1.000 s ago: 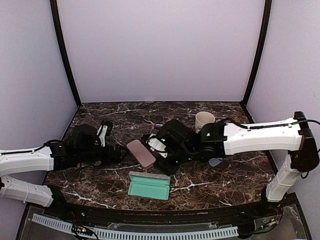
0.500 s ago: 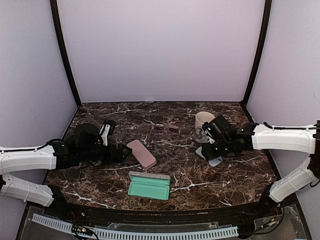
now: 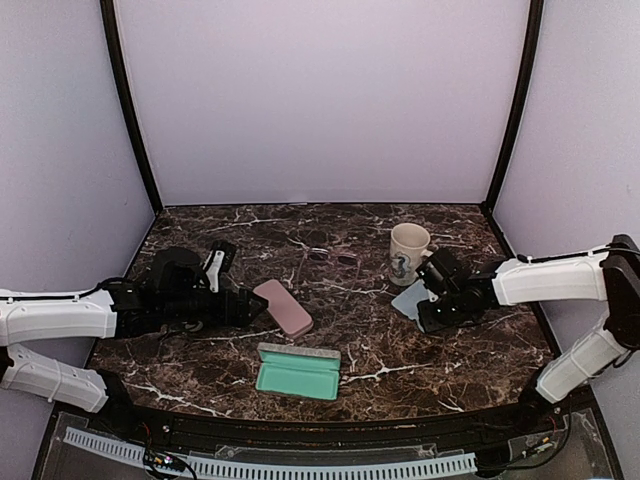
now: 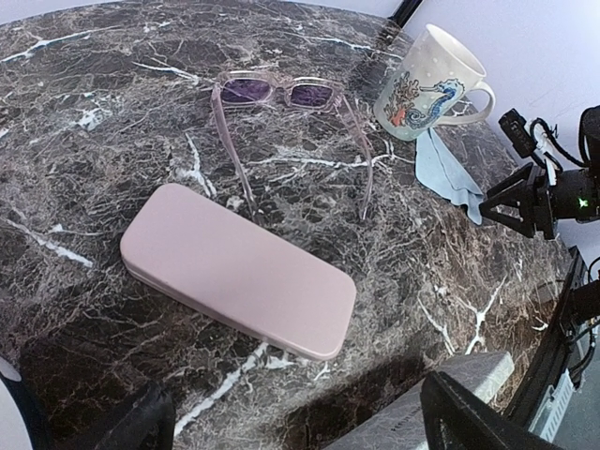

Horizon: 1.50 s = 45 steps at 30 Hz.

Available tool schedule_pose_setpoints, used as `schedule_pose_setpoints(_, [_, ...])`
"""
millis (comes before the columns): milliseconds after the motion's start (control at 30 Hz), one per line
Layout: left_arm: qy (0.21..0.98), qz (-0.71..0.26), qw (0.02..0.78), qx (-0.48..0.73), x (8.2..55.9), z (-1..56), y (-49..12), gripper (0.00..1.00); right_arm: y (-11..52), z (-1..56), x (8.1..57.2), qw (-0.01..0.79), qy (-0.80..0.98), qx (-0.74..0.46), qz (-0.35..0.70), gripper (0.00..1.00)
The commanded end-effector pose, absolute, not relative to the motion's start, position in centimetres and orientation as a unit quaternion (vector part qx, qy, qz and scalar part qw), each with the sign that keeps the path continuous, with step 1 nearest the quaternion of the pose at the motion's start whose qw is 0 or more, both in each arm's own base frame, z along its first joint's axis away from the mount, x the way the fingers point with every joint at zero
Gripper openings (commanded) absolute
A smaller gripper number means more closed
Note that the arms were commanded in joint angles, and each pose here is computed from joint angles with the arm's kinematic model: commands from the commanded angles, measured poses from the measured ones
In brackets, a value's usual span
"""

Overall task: Organize the sunglasses
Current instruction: Pick up the glasses cleaning cloth from the center of the board.

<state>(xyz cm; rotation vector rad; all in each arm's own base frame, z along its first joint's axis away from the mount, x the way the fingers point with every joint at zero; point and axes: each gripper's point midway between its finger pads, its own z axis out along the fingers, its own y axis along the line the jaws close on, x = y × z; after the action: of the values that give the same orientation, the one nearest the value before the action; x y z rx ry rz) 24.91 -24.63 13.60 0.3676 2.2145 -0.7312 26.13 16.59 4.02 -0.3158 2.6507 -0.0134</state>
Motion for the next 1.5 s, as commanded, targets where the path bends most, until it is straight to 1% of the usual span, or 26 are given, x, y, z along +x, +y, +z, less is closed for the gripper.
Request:
schedule_pose_setpoints(0, [0.856,-0.302,0.394,0.142,25.4,15.1,-25.1,0.93,17.3,3.0,26.3,0.233,0.966,-0.113,0.017,0.42])
schedule_pose_setpoints(200, [0.857,-0.302,0.393,0.142,25.3,14.9,-25.1,0.93,17.5,2.0,26.1,0.219,0.969,-0.115,0.029,0.39])
schedule_pose_setpoints(400, [0.856,-0.302,0.394,0.141,25.3,14.9,-25.0,0.93,17.1,0.8,25.3,0.2,0.972,-0.116,0.029,0.32])
schedule_pose_setpoints(567, [0.856,-0.305,0.393,0.144,25.4,14.9,-25.3,0.93,16.8,0.2,24.6,0.191,0.975,-0.113,0.027,0.24])
schedule_pose_setpoints(800, [0.856,-0.298,0.393,0.154,25.8,15.3,-25.7,0.93,17.4,0.9,23.5,0.201,0.972,-0.121,0.027,0.12])
schedule_pose_setpoints(900, [0.851,-0.301,0.393,0.173,26.1,15.9,-26.5,0.9,18.2,1.3,22.8,0.206,0.969,-0.132,0.036,0.06])
schedule_pose_setpoints(967, [0.842,-0.309,0.398,0.191,26.1,16.5,-27.3,0.86,18.8,1.5,21.9,0.203,0.968,-0.143,0.049,0.01])
schedule_pose_setpoints(1000, [0.837,-0.31,0.404,0.203,26.1,16.9,-27.8,0.86,19.1,1.5,21.5,0.2,0.967,-0.149,0.058,0.0])
schedule_pose_setpoints(1100, [0.82,-0.302,0.419,0.248,25.8,17.8,-29.5,0.84,20.1,2.2,20.0,0.191,0.964,-0.16,0.096,0.0])
schedule_pose_setpoints(1233, [0.79,-0.281,0.426,0.34,24.4,17.9,-33.2,0.83,21.2,3.9,18.1,0.18,0.955,-0.166,0.167,0.0])
schedule_pose_setpoints(1367, [0.739,-0.296,0.407,0.447,21.2,17.3,-38.1,0.8,22.6,6.9,16.2,0.177,0.936,-0.173,0.252,0.0])
schedule_pose_setpoints(1467, [0.699,-0.296,0.397,0.516,19.0,16.7,-41.2,0.79,22.7,8.0,15.2,0.173,0.928,-0.175,0.279,0.0])
